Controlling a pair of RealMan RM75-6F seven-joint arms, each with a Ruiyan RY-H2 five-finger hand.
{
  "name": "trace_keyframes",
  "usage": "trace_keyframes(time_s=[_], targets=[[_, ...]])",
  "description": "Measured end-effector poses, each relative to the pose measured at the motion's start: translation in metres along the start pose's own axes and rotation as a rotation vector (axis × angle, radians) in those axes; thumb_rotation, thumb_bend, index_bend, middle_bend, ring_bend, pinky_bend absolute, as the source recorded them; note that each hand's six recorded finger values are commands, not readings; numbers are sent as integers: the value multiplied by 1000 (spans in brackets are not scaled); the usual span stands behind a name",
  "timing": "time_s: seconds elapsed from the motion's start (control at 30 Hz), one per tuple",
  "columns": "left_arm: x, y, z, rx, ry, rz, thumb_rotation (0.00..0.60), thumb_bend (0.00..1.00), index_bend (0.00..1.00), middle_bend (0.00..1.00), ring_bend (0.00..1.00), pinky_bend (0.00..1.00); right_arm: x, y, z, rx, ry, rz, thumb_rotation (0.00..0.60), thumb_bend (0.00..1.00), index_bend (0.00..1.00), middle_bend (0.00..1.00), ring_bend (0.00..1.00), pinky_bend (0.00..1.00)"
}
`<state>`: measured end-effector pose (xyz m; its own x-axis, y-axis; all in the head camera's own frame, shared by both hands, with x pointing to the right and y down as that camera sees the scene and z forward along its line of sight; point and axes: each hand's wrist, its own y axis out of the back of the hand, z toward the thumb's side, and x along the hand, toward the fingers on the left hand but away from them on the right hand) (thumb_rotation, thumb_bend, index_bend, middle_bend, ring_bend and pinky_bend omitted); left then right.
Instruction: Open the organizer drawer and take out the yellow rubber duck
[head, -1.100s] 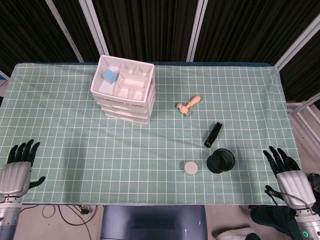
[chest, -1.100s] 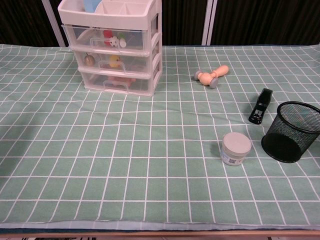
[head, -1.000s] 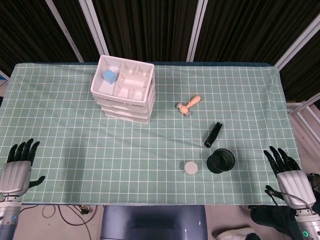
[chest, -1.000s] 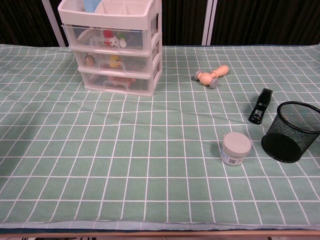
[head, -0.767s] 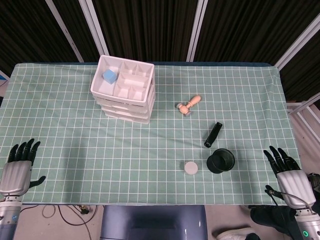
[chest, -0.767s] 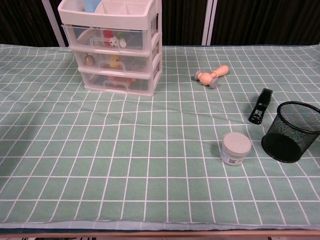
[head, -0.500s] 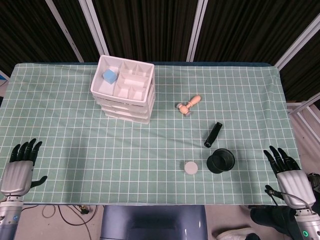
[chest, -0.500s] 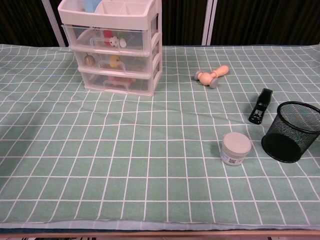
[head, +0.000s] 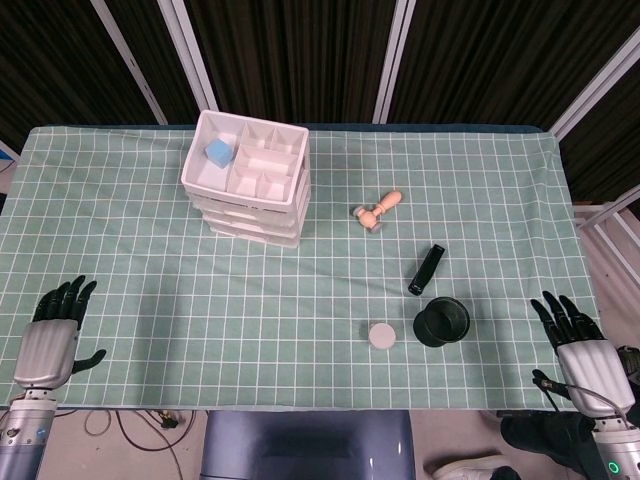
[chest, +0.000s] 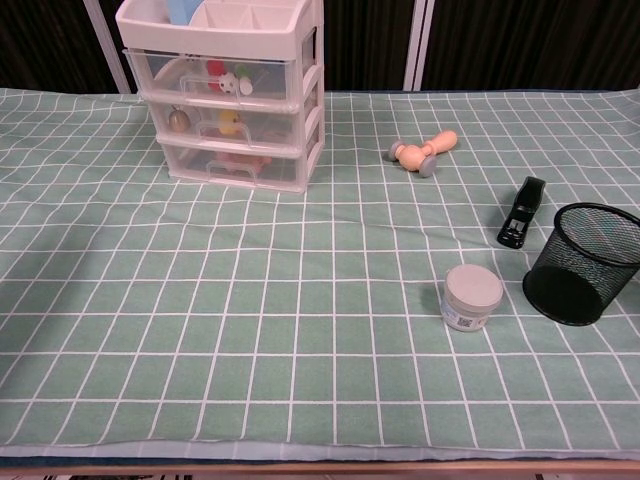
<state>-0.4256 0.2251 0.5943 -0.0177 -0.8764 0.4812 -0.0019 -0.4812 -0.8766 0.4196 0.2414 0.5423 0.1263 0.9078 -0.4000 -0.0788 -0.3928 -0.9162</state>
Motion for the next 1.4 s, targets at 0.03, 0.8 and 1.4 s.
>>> trace_keyframes(time_s=[0.03,0.8,1.4], targets=[[4,2,4,-15,-2,14,600,366,57,587,625,743,0,0,0,-2,-1,1,600,28,0,0,0,227],[124,-47,164,-731,83,-239,600,482,105,910,943,1000,-4,-3,-8,-42,-36,29,600,64,0,0,0,227],[160,-61,226,-988,55,-295,600,482,121,918,947,1000,-7,-4,-10,-66,-53,34,600,66,0,0,0,227]])
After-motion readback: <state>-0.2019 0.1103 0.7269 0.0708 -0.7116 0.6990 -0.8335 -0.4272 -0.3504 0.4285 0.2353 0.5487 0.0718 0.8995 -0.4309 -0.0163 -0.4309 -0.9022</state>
